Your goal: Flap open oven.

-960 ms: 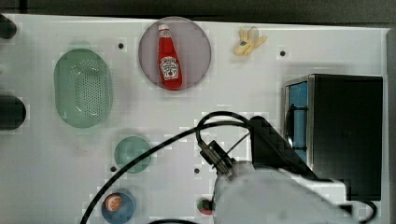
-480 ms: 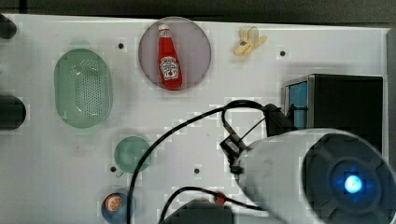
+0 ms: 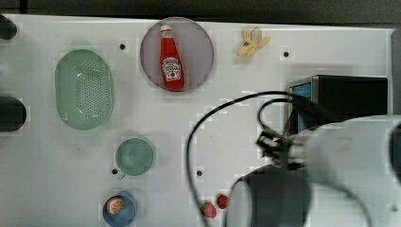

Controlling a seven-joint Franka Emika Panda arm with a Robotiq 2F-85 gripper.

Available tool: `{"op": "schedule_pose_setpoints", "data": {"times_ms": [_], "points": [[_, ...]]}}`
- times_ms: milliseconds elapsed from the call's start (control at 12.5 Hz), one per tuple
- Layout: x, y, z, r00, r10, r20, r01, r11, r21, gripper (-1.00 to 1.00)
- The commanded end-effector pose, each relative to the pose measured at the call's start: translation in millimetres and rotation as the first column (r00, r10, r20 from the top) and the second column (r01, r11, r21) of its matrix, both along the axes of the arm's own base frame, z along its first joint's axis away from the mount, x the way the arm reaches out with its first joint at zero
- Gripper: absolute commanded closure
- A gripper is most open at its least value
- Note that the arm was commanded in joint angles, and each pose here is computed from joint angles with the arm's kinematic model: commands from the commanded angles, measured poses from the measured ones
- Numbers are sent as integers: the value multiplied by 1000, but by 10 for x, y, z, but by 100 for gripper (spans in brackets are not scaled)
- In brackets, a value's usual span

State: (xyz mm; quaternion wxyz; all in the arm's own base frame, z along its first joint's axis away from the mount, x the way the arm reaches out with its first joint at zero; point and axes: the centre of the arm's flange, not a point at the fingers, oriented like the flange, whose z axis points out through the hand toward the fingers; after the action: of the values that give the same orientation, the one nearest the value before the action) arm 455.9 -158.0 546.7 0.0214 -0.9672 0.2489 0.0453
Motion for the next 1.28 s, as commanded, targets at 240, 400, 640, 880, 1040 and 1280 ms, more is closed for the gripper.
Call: {"op": "schedule_pose_setpoints", "data": {"times_ms": [240,400,640,880,1040,1280], "points": [[197,-711,-587,921,386,50,-383,922,-59,65],[267,-909,-863,889,454,53,-448,888,-101,65],[285,-1092,-1324,890,454,40,-445,886,-133,65],[266,-1116,-1745,890,455,35,-444,882,-159,65],[234,-1108,-1987,888,459,40,-445,877,-181,65],[201,-1099,-2271,885,465,37,-449,870,-203,65]]}}
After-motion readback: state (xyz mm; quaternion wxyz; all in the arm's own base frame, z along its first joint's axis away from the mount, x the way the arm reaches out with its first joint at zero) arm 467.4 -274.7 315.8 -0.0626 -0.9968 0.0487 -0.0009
